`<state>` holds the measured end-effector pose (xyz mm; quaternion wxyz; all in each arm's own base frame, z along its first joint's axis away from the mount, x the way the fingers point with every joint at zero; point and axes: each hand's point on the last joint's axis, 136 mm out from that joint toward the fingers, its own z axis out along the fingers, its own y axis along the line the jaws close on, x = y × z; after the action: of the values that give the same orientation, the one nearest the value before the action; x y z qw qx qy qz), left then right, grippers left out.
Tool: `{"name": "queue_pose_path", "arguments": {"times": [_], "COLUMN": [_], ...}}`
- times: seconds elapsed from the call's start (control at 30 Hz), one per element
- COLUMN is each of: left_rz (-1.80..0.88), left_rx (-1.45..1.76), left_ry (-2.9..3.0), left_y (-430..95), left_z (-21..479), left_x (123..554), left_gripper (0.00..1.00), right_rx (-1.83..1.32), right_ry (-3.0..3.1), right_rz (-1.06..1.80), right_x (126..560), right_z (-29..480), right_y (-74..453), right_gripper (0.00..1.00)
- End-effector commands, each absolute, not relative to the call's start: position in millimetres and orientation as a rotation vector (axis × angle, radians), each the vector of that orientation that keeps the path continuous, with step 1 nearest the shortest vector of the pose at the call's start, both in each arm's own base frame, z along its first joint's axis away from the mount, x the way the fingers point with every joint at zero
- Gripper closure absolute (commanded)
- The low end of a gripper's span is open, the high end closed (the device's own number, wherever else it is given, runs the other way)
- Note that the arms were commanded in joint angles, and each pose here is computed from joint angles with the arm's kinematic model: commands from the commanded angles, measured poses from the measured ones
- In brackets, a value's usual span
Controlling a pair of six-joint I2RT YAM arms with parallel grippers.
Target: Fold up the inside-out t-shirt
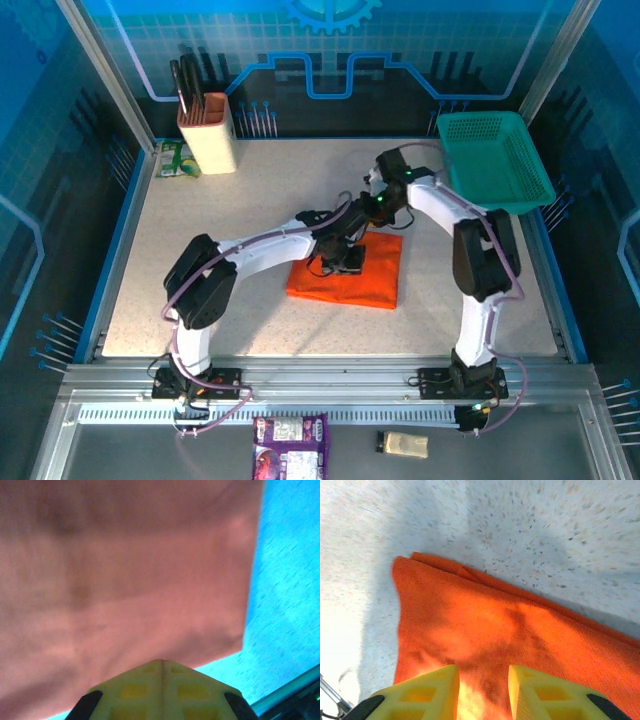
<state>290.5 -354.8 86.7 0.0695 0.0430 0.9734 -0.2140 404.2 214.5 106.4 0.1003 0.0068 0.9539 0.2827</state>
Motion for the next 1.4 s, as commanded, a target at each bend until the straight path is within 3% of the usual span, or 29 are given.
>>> {"name": "queue_pose_path", "arguments": {"times": [0.0, 0.4, 0.67, 0.93, 1.13, 1.37], "left_rz": [-0.405, -0.269, -0.217, -0.211, -0.217, -0.312], "left_rx": [0.090, -0.002, -0.027, -0.055, -0.054, -0.051], "left_ry": [2.983, 3.021, 3.107, 3.117, 3.110, 3.072], "left_y": [-333, -320, -313, -305, -304, -314], "left_z": [61, 35, -4, -6, 0, 18], "left_x": [305, 336, 327, 326, 327, 331], "left_gripper": [0.98, 0.98, 0.99, 1.00, 1.00, 1.00], "right_rx": [0.090, 0.243, 0.255, 0.243, 0.253, 0.271], "right_ry": [2.813, 2.856, 2.940, 2.976, 2.971, 2.981], "right_rz": [0.791, 0.704, 0.740, 0.857, 0.874, 0.870], "right_x": [388, 329, 304, 294, 292, 291], "right_z": [125, 106, 61, 28, 22, 21], "right_y": [179, 110, 106, 116, 117, 114], "right_gripper": [0.67, 0.66, 0.64, 0.64, 0.67, 0.83]}}
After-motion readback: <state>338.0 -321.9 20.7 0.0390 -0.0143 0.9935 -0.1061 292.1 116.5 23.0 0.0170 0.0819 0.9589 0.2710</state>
